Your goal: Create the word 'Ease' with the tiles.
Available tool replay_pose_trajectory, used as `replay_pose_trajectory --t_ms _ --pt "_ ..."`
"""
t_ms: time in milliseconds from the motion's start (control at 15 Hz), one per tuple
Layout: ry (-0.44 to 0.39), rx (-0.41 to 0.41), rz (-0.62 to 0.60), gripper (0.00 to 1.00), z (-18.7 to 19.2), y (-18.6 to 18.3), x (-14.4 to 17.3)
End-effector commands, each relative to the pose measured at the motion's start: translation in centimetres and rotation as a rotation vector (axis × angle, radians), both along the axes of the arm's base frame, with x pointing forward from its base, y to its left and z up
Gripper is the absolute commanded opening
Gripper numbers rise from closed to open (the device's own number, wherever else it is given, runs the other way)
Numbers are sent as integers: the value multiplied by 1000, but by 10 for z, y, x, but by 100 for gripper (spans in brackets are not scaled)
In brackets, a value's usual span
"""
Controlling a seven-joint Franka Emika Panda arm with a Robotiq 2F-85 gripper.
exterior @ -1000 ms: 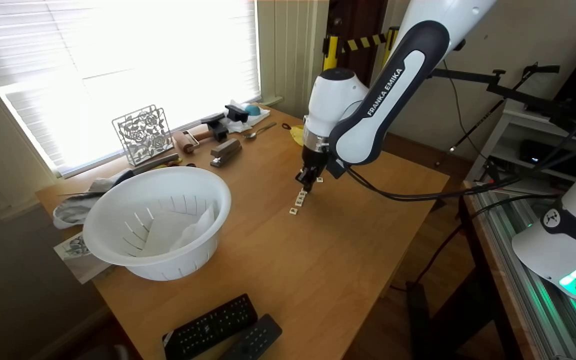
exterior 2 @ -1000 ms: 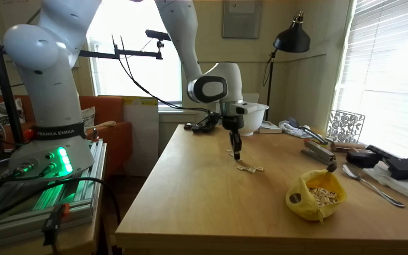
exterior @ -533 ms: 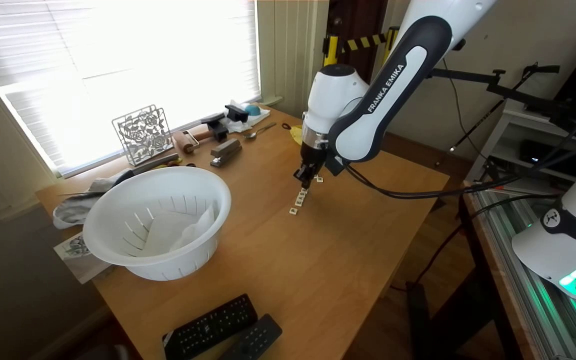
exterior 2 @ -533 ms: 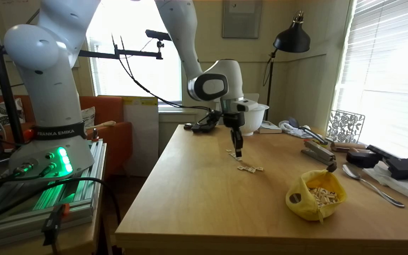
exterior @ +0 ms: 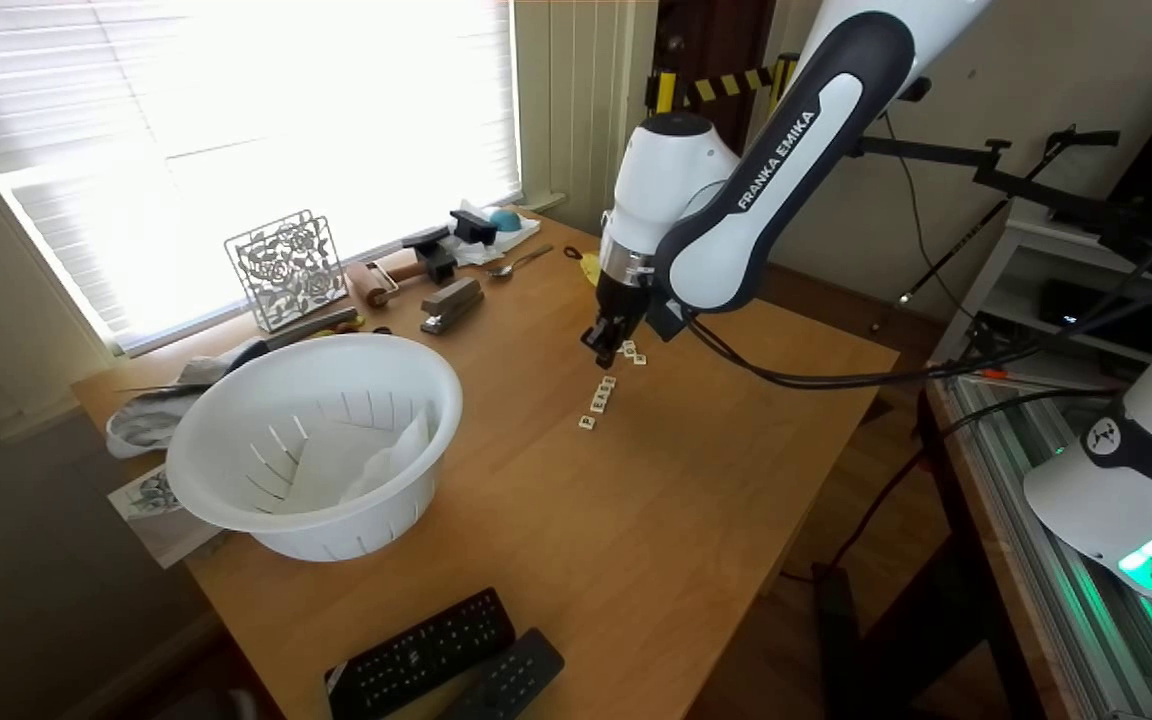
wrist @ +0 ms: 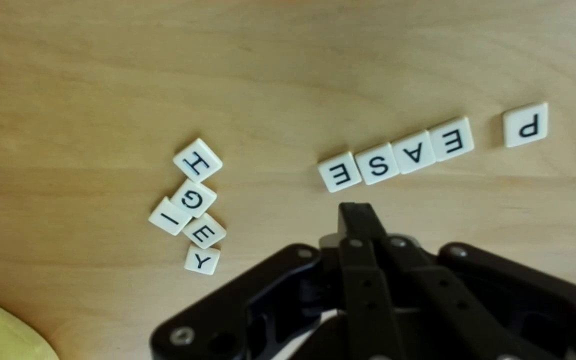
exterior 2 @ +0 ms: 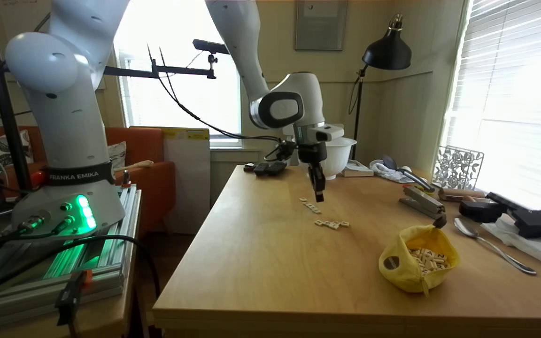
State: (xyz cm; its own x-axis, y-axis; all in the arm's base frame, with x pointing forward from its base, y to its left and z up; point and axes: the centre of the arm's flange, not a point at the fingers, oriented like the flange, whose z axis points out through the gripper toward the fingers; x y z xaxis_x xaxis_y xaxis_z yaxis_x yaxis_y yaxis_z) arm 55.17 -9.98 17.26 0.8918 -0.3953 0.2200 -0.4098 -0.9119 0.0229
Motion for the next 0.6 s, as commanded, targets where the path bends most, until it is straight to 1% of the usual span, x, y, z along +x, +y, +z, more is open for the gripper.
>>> replay_pose_trajectory --t_ms 0,267,533 --pt "-1 19 14 0 16 6 -1" --pt "-4 40 45 0 24 15 1" --pt "-3 81 96 0 19 30 4"
